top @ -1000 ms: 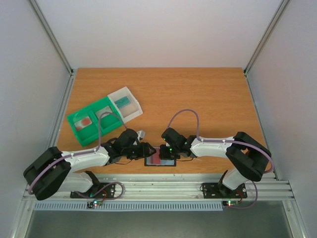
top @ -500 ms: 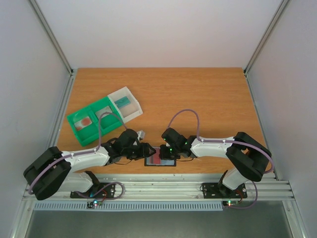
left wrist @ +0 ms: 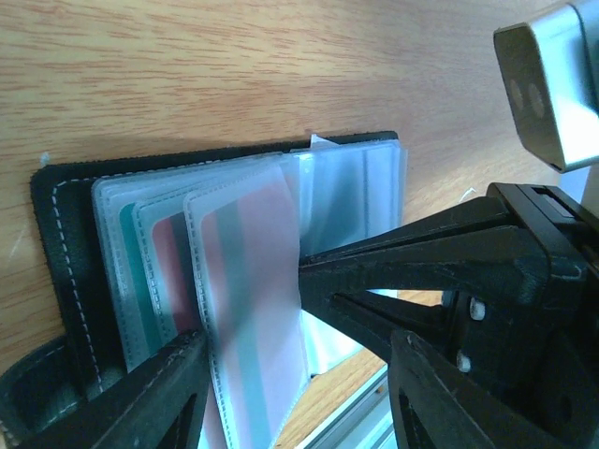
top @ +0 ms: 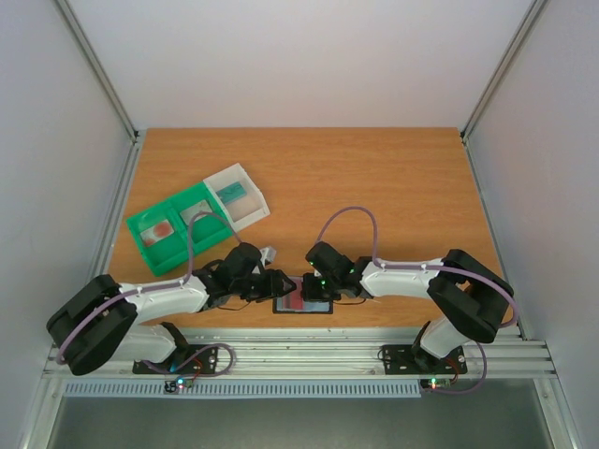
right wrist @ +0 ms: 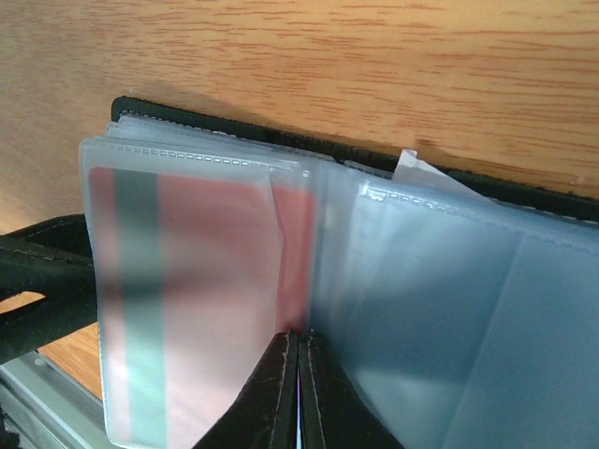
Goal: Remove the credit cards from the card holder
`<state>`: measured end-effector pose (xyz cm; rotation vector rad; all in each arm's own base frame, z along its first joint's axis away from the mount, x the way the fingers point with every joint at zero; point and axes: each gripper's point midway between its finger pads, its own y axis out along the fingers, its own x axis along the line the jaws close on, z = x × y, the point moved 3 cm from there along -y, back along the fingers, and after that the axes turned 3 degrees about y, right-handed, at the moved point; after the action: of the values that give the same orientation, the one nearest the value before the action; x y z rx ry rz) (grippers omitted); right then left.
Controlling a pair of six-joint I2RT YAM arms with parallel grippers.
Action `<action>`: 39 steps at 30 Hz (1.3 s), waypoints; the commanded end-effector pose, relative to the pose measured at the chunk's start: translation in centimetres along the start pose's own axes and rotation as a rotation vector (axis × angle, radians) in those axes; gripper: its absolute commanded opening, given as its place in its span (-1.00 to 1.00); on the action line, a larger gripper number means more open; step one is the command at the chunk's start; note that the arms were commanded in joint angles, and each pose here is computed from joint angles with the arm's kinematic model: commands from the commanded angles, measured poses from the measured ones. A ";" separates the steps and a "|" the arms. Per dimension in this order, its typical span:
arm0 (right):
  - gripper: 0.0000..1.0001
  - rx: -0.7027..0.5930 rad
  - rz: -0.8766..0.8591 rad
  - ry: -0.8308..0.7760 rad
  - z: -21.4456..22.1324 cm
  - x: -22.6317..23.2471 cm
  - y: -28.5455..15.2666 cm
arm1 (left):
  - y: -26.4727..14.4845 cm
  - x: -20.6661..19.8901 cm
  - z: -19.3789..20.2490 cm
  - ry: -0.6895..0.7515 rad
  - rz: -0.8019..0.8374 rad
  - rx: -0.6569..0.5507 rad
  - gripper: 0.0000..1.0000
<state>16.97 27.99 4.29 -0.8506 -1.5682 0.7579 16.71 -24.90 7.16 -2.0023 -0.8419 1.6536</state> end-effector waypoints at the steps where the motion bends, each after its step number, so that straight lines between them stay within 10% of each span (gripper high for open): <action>1: -0.93 0.026 0.056 0.017 1.3 -1.9 0.4 | -0.5 -2.3 -1.0 0.035 0.080 -0.028 0.03; 12: -0.85 0.002 0.012 0.014 0.9 -0.9 -0.4 | -0.8 -3.5 -1.2 0.044 0.120 -0.017 -0.38; 39: -0.76 -0.263 0.191 -0.024 -1.2 -3.1 -7.7 | 0.7 -5.6 -1.7 0.042 0.210 0.031 -0.36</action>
<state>17.40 22.81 8.99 -1.1109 -1.6393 0.6763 17.06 -27.49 9.37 -2.0634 -0.6699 1.7252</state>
